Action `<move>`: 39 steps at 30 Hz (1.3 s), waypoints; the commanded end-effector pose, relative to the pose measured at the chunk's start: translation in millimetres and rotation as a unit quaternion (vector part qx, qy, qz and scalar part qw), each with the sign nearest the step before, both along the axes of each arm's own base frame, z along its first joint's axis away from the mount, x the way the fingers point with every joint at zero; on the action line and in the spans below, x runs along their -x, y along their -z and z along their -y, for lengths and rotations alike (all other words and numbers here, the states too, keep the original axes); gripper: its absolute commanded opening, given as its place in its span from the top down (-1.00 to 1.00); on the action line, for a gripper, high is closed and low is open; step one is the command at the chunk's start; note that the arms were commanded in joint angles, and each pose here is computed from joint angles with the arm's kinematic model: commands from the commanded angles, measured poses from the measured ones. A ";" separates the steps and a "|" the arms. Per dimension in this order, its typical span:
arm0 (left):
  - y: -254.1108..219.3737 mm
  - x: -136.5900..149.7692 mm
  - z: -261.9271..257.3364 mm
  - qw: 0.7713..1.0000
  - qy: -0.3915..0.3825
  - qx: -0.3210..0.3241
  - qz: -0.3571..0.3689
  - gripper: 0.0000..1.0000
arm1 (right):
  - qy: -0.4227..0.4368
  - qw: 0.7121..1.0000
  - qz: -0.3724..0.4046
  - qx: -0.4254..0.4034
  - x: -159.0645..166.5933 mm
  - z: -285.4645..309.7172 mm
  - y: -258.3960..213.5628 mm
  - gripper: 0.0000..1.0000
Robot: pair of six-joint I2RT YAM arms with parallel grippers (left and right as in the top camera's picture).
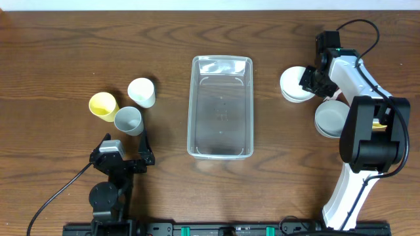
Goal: Pack container
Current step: 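Reach the right gripper to the white bowl and grasp its rim, then lift the white bowl and lower it into the clear container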
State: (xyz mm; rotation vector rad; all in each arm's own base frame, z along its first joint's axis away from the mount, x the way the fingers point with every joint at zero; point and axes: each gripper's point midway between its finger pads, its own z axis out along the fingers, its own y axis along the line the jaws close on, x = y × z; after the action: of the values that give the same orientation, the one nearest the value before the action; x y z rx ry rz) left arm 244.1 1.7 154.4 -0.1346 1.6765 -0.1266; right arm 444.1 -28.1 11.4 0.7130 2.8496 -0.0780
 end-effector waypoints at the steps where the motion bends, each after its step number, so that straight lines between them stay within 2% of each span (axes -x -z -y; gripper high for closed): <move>1: 15.6 -0.1 0.8 1.000 0.003 0.002 -0.019 -0.96 | 0.004 1.000 0.003 0.006 -2.5 4.2 -0.7 0.67; 7: 15.7 -0.1 0.8 1.000 0.003 0.002 -0.019 -0.96 | 0.008 1.000 0.010 -0.010 -6.0 5.6 -9.3 0.97; 13: 15.7 -0.1 0.8 1.000 0.003 0.002 -0.019 -0.96 | -0.036 0.996 0.054 -0.062 -22.4 -12.7 -49.5 0.96; 18: 15.6 -0.1 0.8 1.000 0.003 0.002 -0.019 -0.96 | -0.089 0.983 0.119 -0.105 -34.9 -33.8 -109.4 0.92; 23: 15.6 -0.1 0.7 1.000 0.003 0.002 -0.019 -0.96 | -0.150 0.952 0.204 -0.169 -34.1 -65.4 -184.0 0.91; 27: 15.6 -0.1 0.8 1.000 0.003 0.002 -0.019 -0.96 | -0.215 0.909 0.272 -0.230 -22.5 -108.8 -245.0 0.91; 30: 15.7 -0.1 0.8 1.000 0.003 0.002 -0.019 -0.96 | -0.259 0.885 0.300 -0.244 -11.2 -144.7 -273.6 0.91; 33: 15.7 -0.1 0.8 1.000 0.003 0.002 -0.019 -0.96 | -0.294 0.875 0.304 -0.233 -1.8 -184.3 -280.3 0.86; 39: 15.7 -0.1 0.8 1.000 0.003 0.002 -0.019 -0.96 | -0.317 0.892 0.266 -0.180 7.5 -248.4 -243.3 0.87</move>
State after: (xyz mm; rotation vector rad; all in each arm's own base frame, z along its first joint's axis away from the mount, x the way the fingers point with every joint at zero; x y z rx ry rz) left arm 244.1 1.6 154.4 -0.1343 1.6765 -0.1269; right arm 433.1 204.2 274.0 -0.1885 2.3757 0.7428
